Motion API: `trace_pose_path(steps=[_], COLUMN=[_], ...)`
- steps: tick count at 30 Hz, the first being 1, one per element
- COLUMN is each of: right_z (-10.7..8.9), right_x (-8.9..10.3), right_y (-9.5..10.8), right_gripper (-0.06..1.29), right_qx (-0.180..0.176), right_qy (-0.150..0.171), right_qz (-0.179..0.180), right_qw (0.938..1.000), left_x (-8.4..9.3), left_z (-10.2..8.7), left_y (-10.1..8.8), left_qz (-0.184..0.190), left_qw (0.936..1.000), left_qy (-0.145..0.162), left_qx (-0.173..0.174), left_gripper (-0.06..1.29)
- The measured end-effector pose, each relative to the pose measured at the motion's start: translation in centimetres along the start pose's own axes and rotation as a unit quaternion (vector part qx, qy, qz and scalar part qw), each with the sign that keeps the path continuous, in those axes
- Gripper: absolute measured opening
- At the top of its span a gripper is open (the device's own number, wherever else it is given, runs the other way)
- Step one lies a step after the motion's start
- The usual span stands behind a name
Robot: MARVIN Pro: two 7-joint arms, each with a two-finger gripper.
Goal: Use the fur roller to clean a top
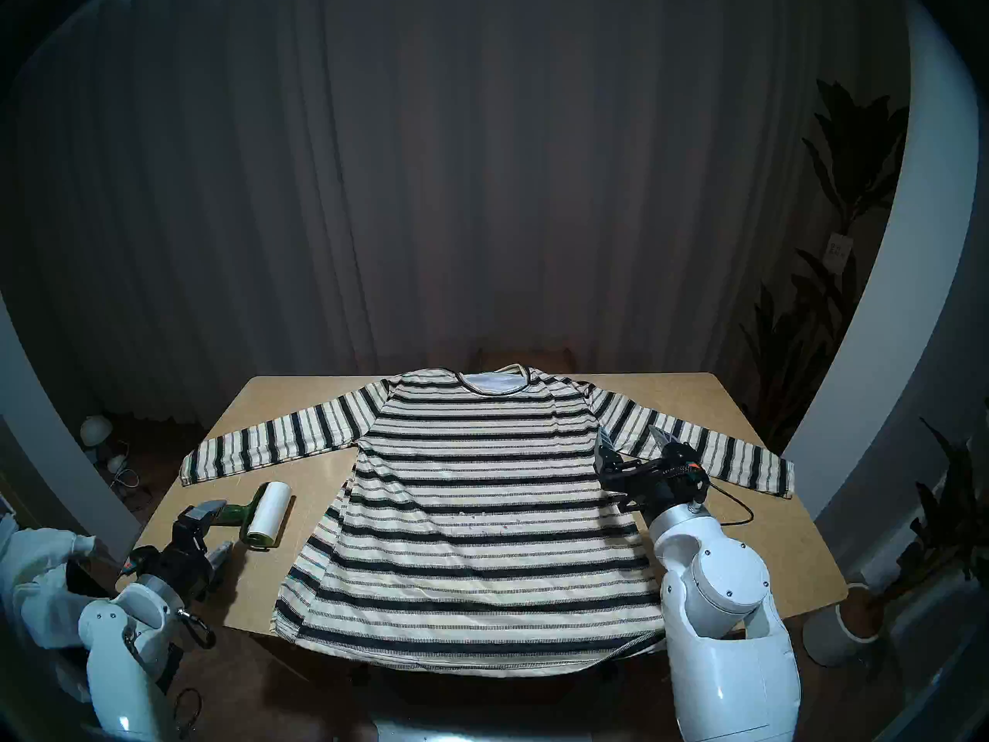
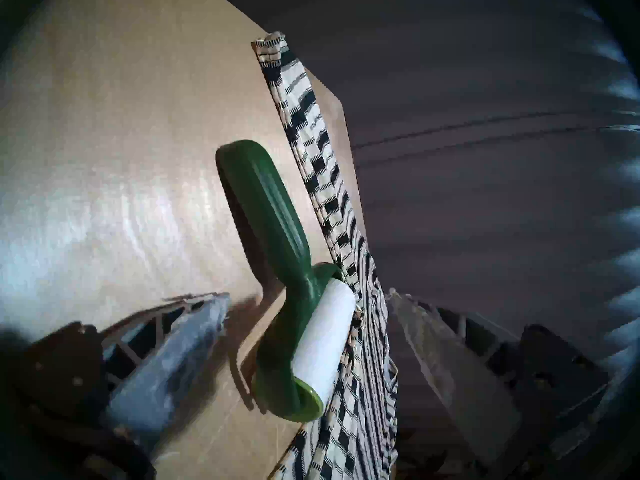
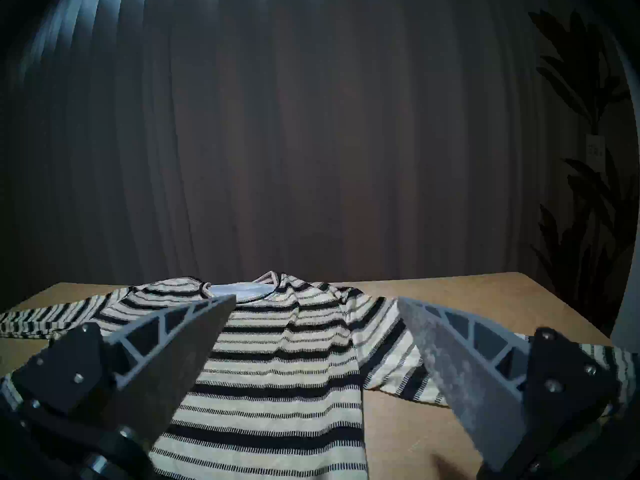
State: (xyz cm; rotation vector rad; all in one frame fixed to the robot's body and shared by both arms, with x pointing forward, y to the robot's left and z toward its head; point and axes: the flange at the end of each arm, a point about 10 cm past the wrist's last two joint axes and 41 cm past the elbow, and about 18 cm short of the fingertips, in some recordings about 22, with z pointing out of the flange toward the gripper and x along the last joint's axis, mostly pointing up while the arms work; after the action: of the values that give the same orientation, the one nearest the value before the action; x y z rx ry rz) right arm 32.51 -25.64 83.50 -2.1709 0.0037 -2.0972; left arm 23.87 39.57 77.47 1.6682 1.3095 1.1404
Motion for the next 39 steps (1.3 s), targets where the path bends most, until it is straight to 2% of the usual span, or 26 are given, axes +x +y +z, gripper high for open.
trace_pose_path(steps=[5,17,27,39], right_z=[0.0,0.1,0.0,0.2], right_x=[0.6,1.1,1.3,1.2], right_y=[0.1,0.9,1.2,0.3], right_gripper=[1.22,1.22,1.22,1.22], right_qx=[-0.003,-0.028,-0.051,-0.053], right_qy=[0.007,0.023,0.03,0.035], right_qz=[0.001,-0.024,-0.031,-0.034], right_qw=[1.0,0.9991,0.9978,0.9974], left_x=[0.2,0.4,-0.1,-0.4], left_z=[0.7,2.6,4.0,5.0], left_y=[0.4,1.2,1.9,2.0], left_qz=[0.004,0.01,-0.002,-0.02], left_qw=[0.9999,0.9995,0.9989,0.9984], left_qy=[0.001,-0.006,0.01,0.027], left_qx=[0.012,0.028,0.046,0.045], left_gripper=[1.2,1.17,1.13,1.12])
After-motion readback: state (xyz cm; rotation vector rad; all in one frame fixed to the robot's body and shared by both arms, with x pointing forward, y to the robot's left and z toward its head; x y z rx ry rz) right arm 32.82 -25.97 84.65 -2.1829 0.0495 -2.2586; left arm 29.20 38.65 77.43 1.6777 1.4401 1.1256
